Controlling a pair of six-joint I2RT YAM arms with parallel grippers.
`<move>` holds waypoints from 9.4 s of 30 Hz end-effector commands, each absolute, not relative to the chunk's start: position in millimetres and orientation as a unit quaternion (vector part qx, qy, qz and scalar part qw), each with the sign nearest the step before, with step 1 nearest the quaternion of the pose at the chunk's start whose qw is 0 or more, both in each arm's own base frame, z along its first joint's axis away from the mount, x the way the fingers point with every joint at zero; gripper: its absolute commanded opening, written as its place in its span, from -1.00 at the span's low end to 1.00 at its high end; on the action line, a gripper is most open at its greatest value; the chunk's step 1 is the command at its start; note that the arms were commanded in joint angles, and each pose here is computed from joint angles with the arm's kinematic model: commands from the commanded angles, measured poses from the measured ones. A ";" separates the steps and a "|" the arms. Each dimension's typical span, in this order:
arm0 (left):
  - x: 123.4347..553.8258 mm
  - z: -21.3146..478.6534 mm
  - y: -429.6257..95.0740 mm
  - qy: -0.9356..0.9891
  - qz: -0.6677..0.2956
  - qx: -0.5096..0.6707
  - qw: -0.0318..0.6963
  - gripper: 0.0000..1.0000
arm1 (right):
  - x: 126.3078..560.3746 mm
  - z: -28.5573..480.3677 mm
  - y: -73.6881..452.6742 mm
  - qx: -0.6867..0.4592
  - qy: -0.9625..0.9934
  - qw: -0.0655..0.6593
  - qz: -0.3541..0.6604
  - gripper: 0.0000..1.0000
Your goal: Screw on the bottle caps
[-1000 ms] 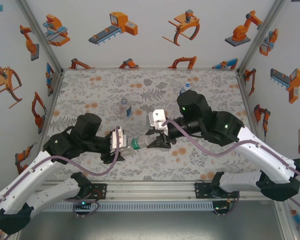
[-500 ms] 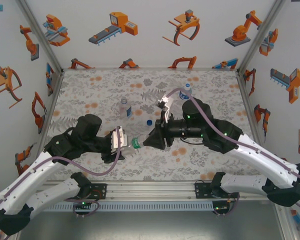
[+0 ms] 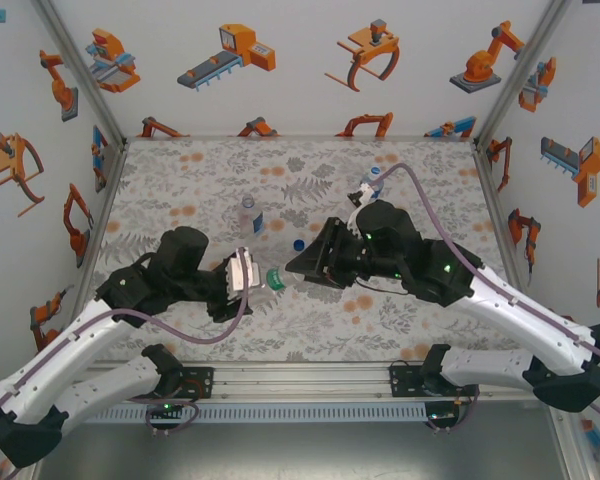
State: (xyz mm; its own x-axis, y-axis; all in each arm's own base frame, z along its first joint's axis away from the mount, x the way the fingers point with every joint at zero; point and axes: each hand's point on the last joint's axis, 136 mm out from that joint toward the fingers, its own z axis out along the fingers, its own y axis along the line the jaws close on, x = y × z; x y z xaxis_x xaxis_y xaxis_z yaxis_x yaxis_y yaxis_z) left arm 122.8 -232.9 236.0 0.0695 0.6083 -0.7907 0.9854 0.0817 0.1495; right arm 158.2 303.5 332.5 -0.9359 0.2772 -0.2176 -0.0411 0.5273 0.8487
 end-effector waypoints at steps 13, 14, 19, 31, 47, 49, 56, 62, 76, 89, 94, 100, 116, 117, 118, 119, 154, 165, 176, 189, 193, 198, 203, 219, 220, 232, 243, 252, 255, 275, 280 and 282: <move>122.2 276.5 -257.6 0.559 -0.291 0.642 0.435 -1.00 | 166.6 403.3 276.6 -0.096 0.813 0.360 0.447 0.46; 121.3 276.4 -257.4 0.559 -0.293 0.643 0.435 -1.00 | 166.6 407.5 274.8 -0.110 0.807 0.374 0.444 0.46; 116.3 278.7 -256.7 0.553 -0.302 0.643 0.435 -1.00 | 155.0 429.5 275.7 -0.213 0.751 0.437 0.445 0.36; 106.0 284.8 -256.2 0.543 -0.325 0.644 0.430 -1.00 | 80.0 421.8 288.4 -0.614 0.501 0.493 0.359 0.27; 94.4 280.8 -248.6 0.541 -0.330 0.653 0.415 -1.00 | 71.4 421.2 318.0 -0.677 0.435 0.461 0.375 0.21; 95.0 278.9 -248.5 0.541 -0.327 0.657 0.411 -1.00 | 70.6 423.3 320.4 -0.674 0.434 0.460 0.382 0.17; 96.9 275.8 -250.4 0.543 -0.324 0.662 0.403 -1.00 | 71.9 418.1 322.2 -0.675 0.441 0.451 0.381 0.02; 97.2 272.7 -250.3 0.544 -0.322 0.664 0.399 -1.00 | 74.0 414.6 325.4 -0.675 0.446 0.447 0.382 -0.23; 109.0 275.7 -251.8 0.555 -0.306 0.648 0.422 -1.00 | 134.2 405.0 323.4 -0.318 0.709 0.392 0.493 -1.00; 120.6 267.4 -256.5 0.567 -0.294 0.641 0.425 -1.00 | 168.8 344.6 291.5 0.132 0.835 0.193 0.498 -1.00; 121.7 267.9 -257.8 0.567 -0.295 0.640 0.426 -1.00 | 170.7 371.5 289.4 0.050 0.825 0.261 0.499 -0.32; 119.4 268.7 -257.3 0.566 -0.300 0.640 0.425 -1.00 | 168.0 412.1 281.1 -0.093 0.795 0.370 0.472 0.38; 102.2 269.5 -256.3 0.549 -0.332 0.651 0.406 -1.00 | 70.6 437.8 294.1 -0.654 0.451 0.489 0.360 0.31; 101.9 268.8 -256.3 0.550 -0.333 0.651 0.404 -1.00 | 69.9 434.3 294.5 -0.667 0.445 0.483 0.352 0.32; 101.5 269.2 -256.0 0.549 -0.333 0.652 0.404 -1.00 | 70.8 430.4 296.2 -0.676 0.445 0.475 0.346 0.32; 100.9 269.8 -255.9 0.548 -0.334 0.652 0.404 -1.00 | 71.9 428.3 297.5 -0.680 0.446 0.470 0.342 0.32; 106.7 267.5 -253.7 0.564 -0.322 0.640 0.409 -1.00 | 121.8 402.4 325.8 -0.418 0.673 0.400 0.461 -1.00; 118.6 266.1 -257.0 0.580 -0.310 0.628 0.417 -1.00 | 170.3 367.2 294.4 -0.027 0.810 0.306 0.500 -1.00; 125.3 265.5 -255.1 0.593 -0.296 0.618 0.422 -0.67 | 177.5 367.0 300.7 -0.021 0.823 0.300 0.482 -1.00; 137.3 259.7 -244.9 0.628 -0.261 0.595 0.428 0.94 | 205.4 339.6 278.3 -0.068 0.867 0.339 0.359 -1.00; 146.9 257.0 -237.2 0.652 -0.236 0.574 0.435 0.94 | 229.9 329.2 265.3 -0.093 0.885 0.346 0.297 -1.00; 162.2 254.2 -224.4 0.695 -0.204 0.530 0.441 0.94 | 272.3 316.8 244.9 -0.117 0.901 0.352 0.225 -1.00; 180.7 256.5 -209.5 0.753 -0.196 0.442 0.446 0.94 | 321.9 306.3 232.1 -0.131 0.908 0.356 0.179 -1.00; 186.8 246.7 -175.7 0.829 -0.193 0.308 0.426 0.94 | 457.9 273.1 229.4 -0.177 0.918 0.343 0.097 -1.00; 186.1 245.8 -174.9 0.829 -0.194 0.306 0.426 0.94 | 464.2 271.8 229.9 -0.178 0.917 0.343 0.096 -1.00; 182.4 236.9 -167.6 0.836 -0.197 0.285 0.426 0.93 | 503.4 247.9 230.4 -0.183 0.923 0.327 0.089 -1.00; 184.1 237.7 -168.2 0.837 -0.195 0.284 0.425 0.94 | 501.3 253.4 232.0 -0.179 0.923 0.327 0.099 0.04; 188.3 239.8 -161.2 0.848 -0.180 0.263 0.424 0.94 | 492.3 297.2 232.6 -0.181 0.909 0.357 0.115 0.12; 191.1 238.7 -153.1 0.859 -0.162 0.244 0.420 0.94 | 481.8 307.7 239.5 -0.191 0.903 0.361 0.131 0.12; 164.7 221.0 -138.7 0.879 -0.220 0.161 0.391 0.94 | 394.9 258.9 387.7 -0.328 0.785 0.442 0.284 0.37; 163.5 226.4 -130.7 0.876 -0.214 0.152 0.406 0.94 | 385.5 240.2 419.6 -0.365 0.734 0.476 0.318 0.57; 163.1 227.4 -130.1 0.874 -0.217 0.149 0.409 0.94 | 388.2 233.2 427.0 -0.367 0.724 0.484 0.325 0.61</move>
